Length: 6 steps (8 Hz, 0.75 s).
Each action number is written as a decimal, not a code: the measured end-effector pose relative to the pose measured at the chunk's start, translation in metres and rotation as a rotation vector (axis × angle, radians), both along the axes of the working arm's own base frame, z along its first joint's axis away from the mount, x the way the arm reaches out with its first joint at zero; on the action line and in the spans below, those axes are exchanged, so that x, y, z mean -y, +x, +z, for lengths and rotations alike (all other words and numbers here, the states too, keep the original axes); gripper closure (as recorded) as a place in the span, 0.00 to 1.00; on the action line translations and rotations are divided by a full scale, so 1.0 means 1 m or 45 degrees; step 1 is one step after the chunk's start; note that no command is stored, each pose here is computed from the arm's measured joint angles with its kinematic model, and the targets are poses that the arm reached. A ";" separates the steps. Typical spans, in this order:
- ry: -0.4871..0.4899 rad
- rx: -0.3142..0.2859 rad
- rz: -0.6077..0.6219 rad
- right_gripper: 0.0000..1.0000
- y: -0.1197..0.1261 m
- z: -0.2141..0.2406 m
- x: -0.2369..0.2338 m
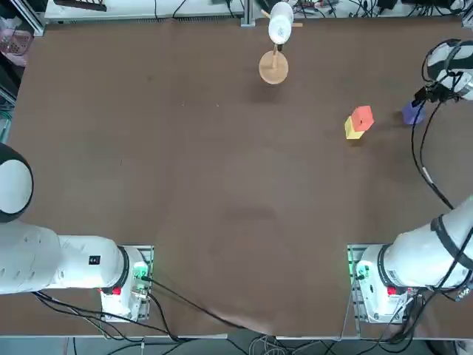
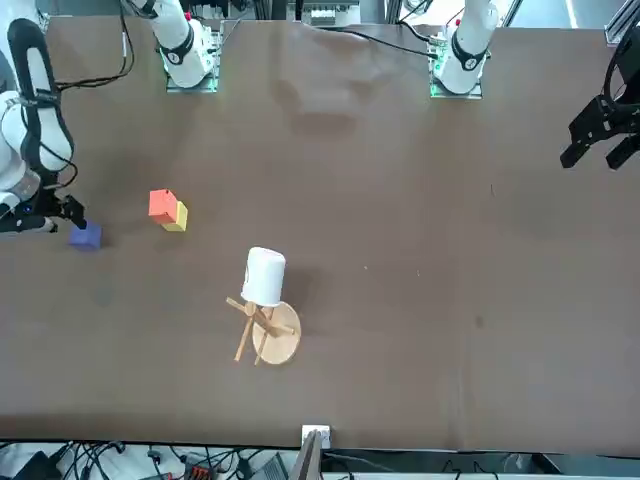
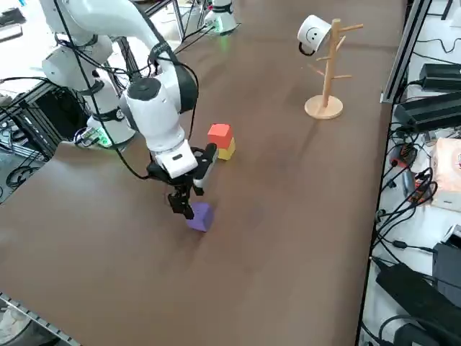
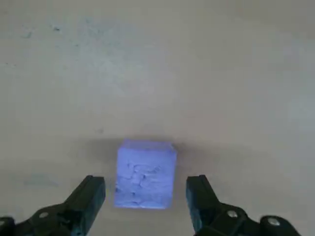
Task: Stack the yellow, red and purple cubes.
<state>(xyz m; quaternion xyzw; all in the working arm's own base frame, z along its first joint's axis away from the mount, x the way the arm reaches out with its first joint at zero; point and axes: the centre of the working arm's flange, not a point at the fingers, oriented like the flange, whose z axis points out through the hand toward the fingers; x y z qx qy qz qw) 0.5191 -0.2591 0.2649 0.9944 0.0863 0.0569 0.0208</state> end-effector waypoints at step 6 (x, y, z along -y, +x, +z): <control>0.044 -0.018 0.037 0.00 0.008 -0.024 0.016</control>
